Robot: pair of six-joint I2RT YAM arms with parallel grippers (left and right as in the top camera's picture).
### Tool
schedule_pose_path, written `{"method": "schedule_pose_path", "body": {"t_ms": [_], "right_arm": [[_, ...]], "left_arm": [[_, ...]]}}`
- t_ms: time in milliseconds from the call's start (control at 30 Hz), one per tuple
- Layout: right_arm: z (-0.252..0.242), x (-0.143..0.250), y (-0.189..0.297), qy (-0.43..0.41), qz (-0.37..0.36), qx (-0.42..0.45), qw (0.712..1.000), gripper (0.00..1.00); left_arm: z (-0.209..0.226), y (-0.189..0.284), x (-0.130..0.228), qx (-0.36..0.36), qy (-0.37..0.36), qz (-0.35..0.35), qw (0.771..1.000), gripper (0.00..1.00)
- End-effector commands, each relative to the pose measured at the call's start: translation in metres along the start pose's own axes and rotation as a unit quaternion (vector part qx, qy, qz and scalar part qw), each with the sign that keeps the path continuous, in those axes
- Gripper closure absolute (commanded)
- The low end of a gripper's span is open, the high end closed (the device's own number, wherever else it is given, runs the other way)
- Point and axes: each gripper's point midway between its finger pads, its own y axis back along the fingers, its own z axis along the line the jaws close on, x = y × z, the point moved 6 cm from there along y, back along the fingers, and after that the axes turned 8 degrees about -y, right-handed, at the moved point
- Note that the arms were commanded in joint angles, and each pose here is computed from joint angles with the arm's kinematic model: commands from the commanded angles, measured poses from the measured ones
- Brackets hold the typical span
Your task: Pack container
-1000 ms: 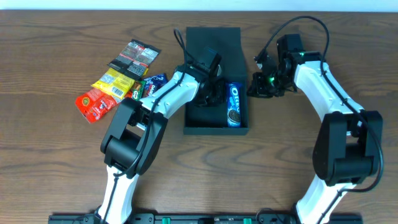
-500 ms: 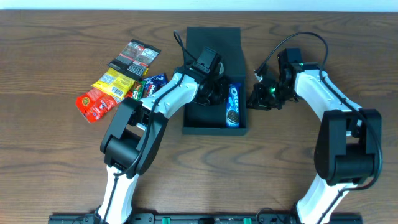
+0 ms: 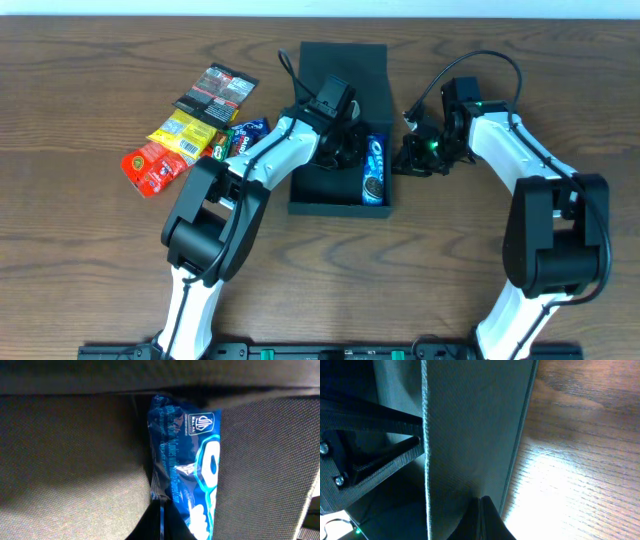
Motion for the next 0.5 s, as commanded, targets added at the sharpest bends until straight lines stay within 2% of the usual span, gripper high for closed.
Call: {"method": "schedule_pose_path", "body": {"t_ms": [0,233,467], "right_arm": [[0.011,0.006,-0.010,0.016,0.019,-0.029,0.999,0.99],[0.004,0.002,-0.006,0.020,0.011,-0.021,1.000,0.98],[-0.011,-0.013,0.015,-0.002,-0.020,-0.022,1.000,0.99]], "left_arm": [[-0.005,-0.011,0.010,0.012,-0.002,0.021,1.000,0.94],[0.009,0.006,-0.005,0.019,0.015,0.002,1.000,0.94],[-0.006,0.069,-0.041,0.015,-0.027,-0.090,0.995,0.94]]}}
